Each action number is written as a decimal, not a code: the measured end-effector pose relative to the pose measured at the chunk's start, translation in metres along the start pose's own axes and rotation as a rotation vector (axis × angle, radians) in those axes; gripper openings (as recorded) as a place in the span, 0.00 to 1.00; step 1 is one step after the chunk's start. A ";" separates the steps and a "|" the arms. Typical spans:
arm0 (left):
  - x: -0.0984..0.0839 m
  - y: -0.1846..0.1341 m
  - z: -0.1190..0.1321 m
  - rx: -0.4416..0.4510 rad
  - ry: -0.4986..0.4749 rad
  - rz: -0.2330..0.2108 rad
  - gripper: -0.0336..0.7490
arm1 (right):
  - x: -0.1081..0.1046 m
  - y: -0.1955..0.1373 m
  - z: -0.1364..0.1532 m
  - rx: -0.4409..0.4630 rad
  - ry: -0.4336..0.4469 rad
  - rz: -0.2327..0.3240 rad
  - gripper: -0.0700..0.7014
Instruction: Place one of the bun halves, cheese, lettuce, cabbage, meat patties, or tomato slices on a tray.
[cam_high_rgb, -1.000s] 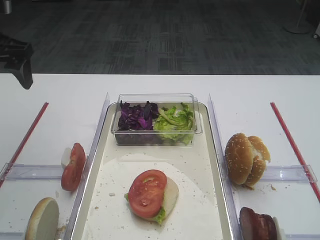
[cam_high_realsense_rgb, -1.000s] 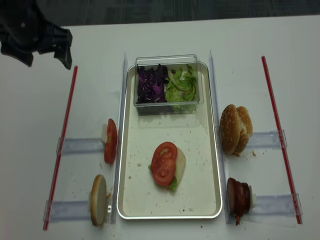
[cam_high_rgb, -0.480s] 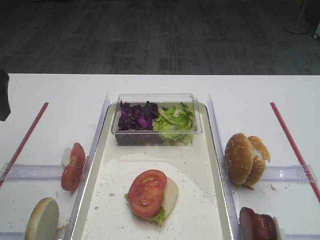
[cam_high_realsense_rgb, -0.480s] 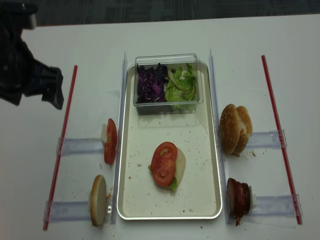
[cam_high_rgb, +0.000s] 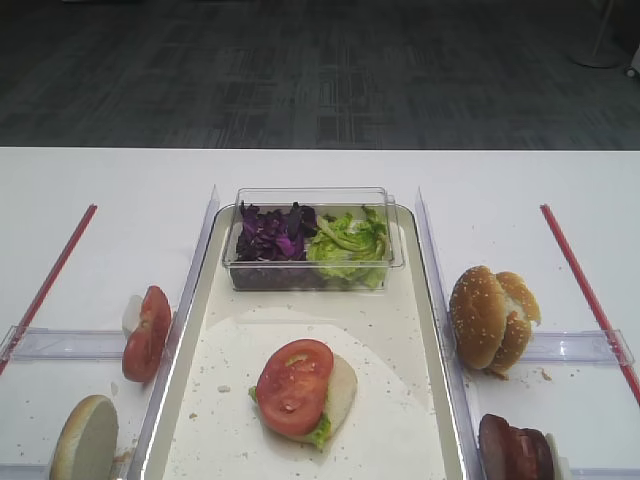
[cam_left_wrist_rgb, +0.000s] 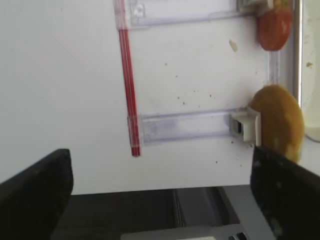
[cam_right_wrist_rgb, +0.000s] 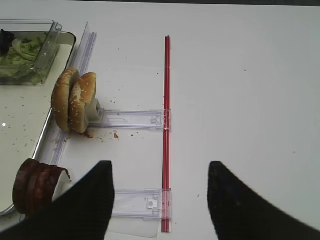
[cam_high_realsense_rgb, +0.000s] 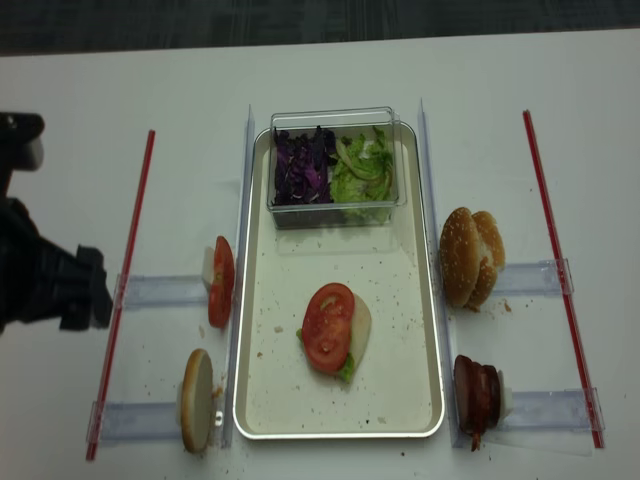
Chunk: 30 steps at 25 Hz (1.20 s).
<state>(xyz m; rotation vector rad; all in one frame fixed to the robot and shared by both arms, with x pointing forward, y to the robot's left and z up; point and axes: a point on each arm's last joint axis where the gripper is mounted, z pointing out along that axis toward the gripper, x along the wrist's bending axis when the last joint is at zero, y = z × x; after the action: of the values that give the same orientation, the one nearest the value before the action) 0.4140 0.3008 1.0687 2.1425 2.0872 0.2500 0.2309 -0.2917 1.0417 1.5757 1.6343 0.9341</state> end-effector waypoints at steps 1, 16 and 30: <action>0.000 -0.009 0.000 -0.004 -0.001 -0.009 0.89 | 0.000 0.000 0.000 0.000 0.000 0.000 0.67; -0.006 -0.119 -0.004 -0.304 -0.043 -0.019 0.89 | 0.000 0.000 0.000 0.000 0.000 0.000 0.67; -0.007 -0.163 -0.007 -0.576 -0.041 -0.016 0.89 | 0.000 0.000 0.000 0.000 0.000 0.004 0.67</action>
<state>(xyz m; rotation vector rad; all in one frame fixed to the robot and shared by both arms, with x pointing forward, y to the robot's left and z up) 0.2535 0.2986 1.0400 1.7636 1.7271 0.6997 0.2309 -0.2917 1.0417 1.5792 1.6320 0.9360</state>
